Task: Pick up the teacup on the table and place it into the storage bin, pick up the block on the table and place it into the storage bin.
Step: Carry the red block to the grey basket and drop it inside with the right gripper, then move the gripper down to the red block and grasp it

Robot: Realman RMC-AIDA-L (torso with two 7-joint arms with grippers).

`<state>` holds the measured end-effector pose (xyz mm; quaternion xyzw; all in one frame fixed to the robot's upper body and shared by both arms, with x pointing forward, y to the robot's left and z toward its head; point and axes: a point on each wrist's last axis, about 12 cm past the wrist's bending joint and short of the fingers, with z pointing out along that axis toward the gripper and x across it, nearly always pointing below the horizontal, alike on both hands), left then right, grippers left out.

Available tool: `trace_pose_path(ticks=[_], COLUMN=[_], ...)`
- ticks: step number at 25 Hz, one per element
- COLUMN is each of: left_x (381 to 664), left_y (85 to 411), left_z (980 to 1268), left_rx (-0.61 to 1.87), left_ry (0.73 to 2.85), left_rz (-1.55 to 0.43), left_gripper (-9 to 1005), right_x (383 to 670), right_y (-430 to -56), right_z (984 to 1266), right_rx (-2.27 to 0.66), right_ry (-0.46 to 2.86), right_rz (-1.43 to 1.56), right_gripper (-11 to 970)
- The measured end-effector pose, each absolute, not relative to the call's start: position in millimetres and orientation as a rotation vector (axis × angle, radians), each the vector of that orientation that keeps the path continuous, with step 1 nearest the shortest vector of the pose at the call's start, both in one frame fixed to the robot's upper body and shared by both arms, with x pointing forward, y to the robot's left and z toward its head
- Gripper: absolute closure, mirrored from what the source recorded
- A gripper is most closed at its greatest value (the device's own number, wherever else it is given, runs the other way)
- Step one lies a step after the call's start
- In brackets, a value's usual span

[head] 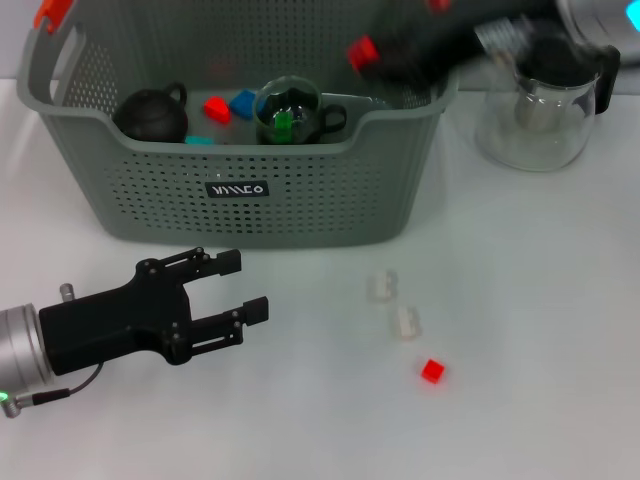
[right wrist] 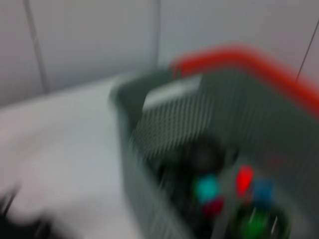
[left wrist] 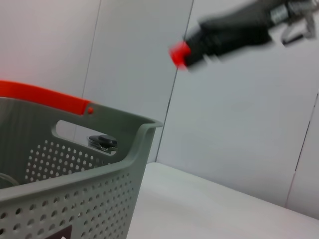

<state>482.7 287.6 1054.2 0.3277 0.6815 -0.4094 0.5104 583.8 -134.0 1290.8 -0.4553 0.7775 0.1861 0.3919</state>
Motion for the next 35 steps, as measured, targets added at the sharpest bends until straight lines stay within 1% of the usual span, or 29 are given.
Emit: trace_pose_path(ticks=[2,5,11,15,20,24,27,29,32,33,34,35], left_x=[482,482,482,483,488,489,489,489,488,488,488,488], left_y=[288,288,286,284,278,276,276,276,277,277,277,276], left_z=[1054,1054,1054,1054,1056,1057,1057,1057,1056,1056,1056,1056], left_rx=[0.787,0.785,0.784,0.783,0.796,0.799,0.799,0.798,0.796,0.796,0.796,0.796], left_ry=[1.641,1.642,1.639,1.637,1.622,1.617,1.617,1.618,1.619,1.619,1.619,1.618], left_rz=[-0.988,-0.989,-0.993,-0.997,-1.003,-1.008,-1.008,-1.008,-1.008,-1.009,-1.009,-1.009], left_gripper=[272,272,272,272,272,272,272,272,272,272,272,272], right_x=[598,624,681,702,708,707,706,704,691,679,679,672], right_y=[-120,-102,-75,-61,-66,-69,-71,-76,-95,-118,-118,-135], right_z=[1299,1300,1270,1251,1231,1225,1226,1233,1245,1252,1252,1253], right_rx=[-1.123,-1.057,-0.93,-0.91,-0.914,-0.944,-0.942,-0.918,-0.873,-0.839,-0.839,-0.82], right_ry=[1.926,1.908,2.021,2.099,2.168,2.183,2.159,2.103,1.986,1.877,1.877,1.824], right_rz=[0.472,0.494,0.515,0.46,0.371,0.327,0.333,0.397,0.603,0.77,0.77,0.839], right_gripper=[791,791,792,792,792,781,764,712,633,607,581,555])
